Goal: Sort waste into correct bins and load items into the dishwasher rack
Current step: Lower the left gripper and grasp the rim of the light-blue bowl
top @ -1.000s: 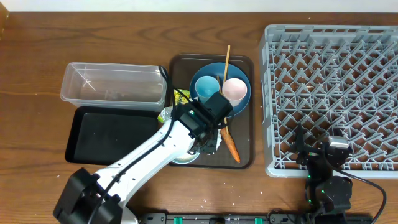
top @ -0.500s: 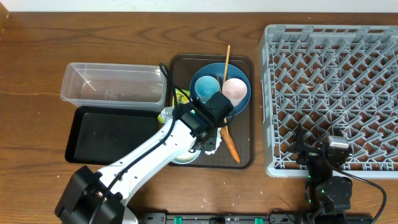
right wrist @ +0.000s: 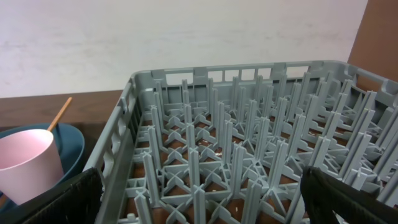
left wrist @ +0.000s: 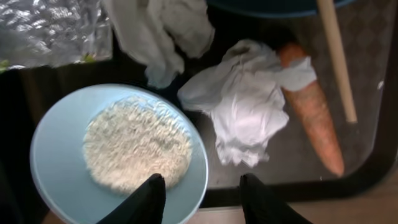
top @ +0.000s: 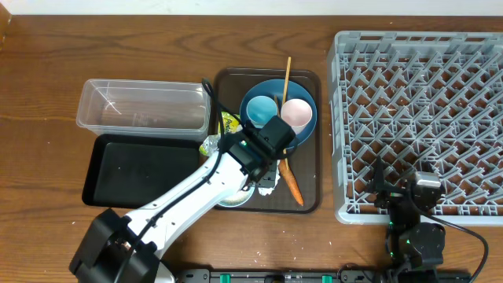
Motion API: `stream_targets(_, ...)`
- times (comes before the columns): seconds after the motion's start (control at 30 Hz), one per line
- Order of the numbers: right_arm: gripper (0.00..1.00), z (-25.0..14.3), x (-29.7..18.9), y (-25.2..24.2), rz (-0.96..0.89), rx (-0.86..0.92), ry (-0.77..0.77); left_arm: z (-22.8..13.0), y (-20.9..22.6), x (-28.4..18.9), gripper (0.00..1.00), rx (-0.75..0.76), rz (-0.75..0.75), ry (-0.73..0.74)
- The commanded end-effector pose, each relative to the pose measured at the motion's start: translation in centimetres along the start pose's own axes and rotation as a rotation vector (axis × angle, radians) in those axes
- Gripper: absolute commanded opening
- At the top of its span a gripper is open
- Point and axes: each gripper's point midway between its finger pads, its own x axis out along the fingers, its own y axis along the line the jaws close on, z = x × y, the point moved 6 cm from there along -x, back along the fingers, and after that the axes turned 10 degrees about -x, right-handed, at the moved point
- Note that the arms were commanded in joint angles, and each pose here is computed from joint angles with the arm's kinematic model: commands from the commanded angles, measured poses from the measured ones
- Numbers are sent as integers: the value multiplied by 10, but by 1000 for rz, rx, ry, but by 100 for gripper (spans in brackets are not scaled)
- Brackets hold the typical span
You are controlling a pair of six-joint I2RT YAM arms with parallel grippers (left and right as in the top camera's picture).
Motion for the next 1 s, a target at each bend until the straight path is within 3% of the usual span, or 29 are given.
stream_targets(0.0,99,-1,0,3,14,3,3,-8,9,18,41,9,42,9)
stream_targets(0.97,99,-1,0,3,14,3,3,-13,9,58,36,12,86,49)
